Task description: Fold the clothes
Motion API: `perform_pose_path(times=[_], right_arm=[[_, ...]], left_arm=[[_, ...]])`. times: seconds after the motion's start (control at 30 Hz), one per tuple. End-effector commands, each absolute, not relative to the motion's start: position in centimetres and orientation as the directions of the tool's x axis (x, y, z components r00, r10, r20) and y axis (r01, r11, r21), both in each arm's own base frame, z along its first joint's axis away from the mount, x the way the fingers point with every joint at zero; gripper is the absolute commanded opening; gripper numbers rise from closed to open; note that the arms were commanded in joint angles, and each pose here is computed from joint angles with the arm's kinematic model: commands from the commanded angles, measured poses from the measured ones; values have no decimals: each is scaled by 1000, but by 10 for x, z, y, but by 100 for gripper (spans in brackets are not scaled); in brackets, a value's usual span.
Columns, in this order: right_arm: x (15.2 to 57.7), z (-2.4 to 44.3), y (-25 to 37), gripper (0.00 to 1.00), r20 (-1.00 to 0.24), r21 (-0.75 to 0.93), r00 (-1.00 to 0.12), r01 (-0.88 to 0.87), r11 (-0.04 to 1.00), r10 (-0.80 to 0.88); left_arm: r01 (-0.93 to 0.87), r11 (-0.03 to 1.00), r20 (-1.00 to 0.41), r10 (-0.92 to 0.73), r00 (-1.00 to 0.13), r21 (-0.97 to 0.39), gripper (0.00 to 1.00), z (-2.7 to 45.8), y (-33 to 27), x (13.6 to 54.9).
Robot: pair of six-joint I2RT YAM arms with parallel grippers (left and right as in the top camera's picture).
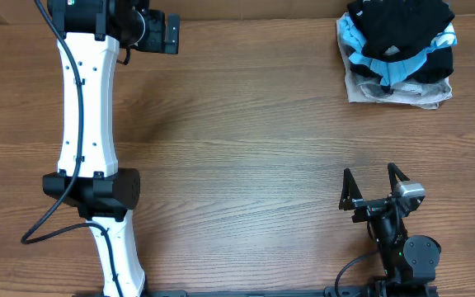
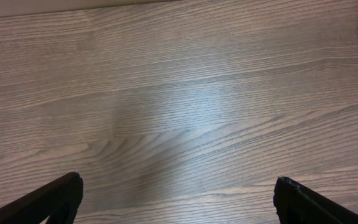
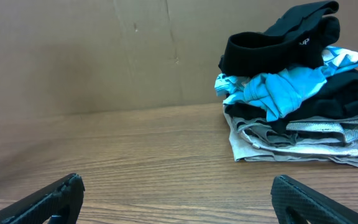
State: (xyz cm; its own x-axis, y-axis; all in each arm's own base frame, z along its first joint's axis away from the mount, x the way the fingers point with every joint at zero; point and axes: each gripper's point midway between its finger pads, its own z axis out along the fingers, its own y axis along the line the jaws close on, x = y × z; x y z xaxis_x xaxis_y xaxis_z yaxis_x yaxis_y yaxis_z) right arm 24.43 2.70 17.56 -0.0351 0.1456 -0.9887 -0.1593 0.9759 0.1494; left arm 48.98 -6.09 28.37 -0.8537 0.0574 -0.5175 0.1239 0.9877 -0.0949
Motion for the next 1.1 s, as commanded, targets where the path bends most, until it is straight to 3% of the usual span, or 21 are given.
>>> perform_pose_path(times=[0.0, 0.57, 1.07], right_arm=[[244, 174, 27, 100, -989, 145, -30, -156, 977, 142], [244, 174, 27, 100, -989, 145, -30, -156, 977, 142], [244, 174, 27, 100, -989, 145, -30, -156, 977, 142]], left_arm=[[135, 987, -510, 74, -857, -83, 100, 278, -59, 492], [170, 982, -549, 99, -830, -80, 100, 306, -73, 474], [229, 970, -365, 184, -913, -84, 100, 282, -84, 340]])
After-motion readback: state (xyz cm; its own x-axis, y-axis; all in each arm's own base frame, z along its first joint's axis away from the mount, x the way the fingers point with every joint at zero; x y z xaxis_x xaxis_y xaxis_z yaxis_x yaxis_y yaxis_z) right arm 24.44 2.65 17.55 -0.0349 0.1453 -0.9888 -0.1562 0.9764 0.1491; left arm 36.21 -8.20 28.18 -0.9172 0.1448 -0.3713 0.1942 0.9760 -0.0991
